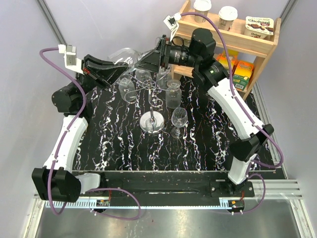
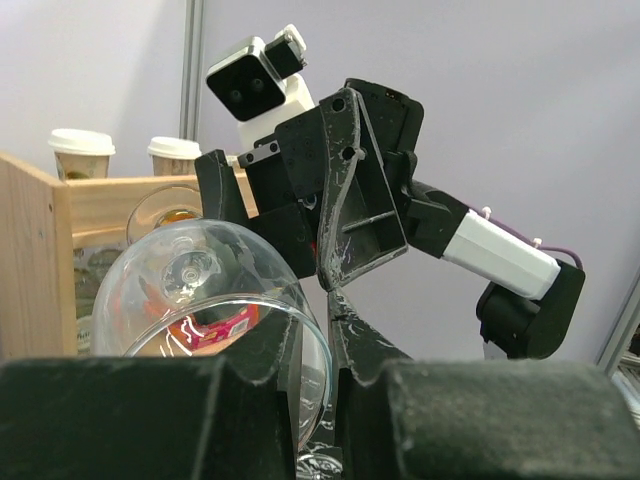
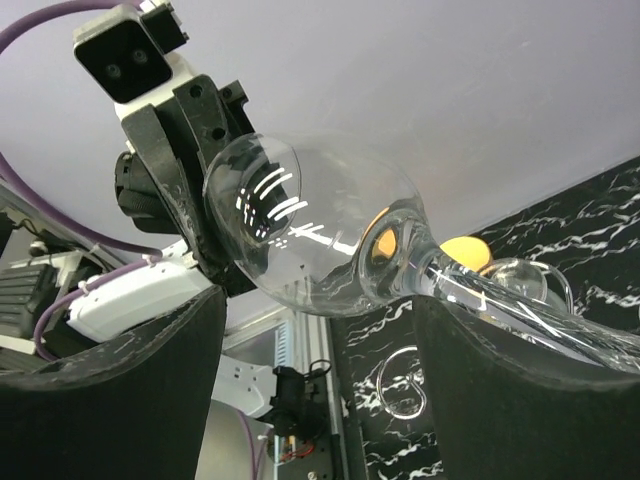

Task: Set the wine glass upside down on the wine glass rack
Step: Adjust the wine glass.

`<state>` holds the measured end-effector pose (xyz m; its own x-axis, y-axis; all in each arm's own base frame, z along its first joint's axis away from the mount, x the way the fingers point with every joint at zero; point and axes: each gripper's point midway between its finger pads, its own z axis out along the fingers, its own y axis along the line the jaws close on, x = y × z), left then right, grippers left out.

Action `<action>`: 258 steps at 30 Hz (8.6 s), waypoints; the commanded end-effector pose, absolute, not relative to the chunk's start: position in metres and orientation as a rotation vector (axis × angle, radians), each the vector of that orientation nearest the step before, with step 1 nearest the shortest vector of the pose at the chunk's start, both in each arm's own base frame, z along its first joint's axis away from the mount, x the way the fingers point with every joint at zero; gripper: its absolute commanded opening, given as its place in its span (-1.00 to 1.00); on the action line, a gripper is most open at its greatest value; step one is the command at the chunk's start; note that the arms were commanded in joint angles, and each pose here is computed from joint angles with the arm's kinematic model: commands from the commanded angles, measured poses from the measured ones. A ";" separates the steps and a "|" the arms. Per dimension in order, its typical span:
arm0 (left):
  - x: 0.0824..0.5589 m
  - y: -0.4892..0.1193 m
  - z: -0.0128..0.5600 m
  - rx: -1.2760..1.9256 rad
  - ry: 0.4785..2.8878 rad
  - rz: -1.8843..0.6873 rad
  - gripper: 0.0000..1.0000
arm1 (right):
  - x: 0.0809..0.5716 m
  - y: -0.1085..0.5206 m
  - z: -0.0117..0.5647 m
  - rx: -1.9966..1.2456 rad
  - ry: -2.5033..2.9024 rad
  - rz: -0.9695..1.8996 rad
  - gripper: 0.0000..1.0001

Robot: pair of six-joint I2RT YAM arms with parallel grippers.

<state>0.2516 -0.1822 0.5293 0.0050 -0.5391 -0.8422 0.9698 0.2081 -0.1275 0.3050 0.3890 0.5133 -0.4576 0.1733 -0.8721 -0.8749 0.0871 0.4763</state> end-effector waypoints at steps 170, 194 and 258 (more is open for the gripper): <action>0.254 -0.160 0.519 0.938 1.128 -0.999 0.91 | 0.270 0.290 0.592 -0.867 1.268 1.020 -1.00; 0.260 -0.137 0.504 0.822 1.245 -0.776 0.98 | 0.209 0.250 0.445 -1.099 1.376 0.886 -1.00; 0.238 -0.137 0.482 0.851 1.240 -0.731 0.98 | 0.299 0.336 0.340 -1.013 1.269 0.831 -1.00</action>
<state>0.2458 -0.1352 0.4748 0.1359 -0.0235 -0.9905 0.8483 0.5192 0.1041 0.2974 0.3252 0.2813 -0.0205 -0.1390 -0.9901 -0.9315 0.3623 -0.0316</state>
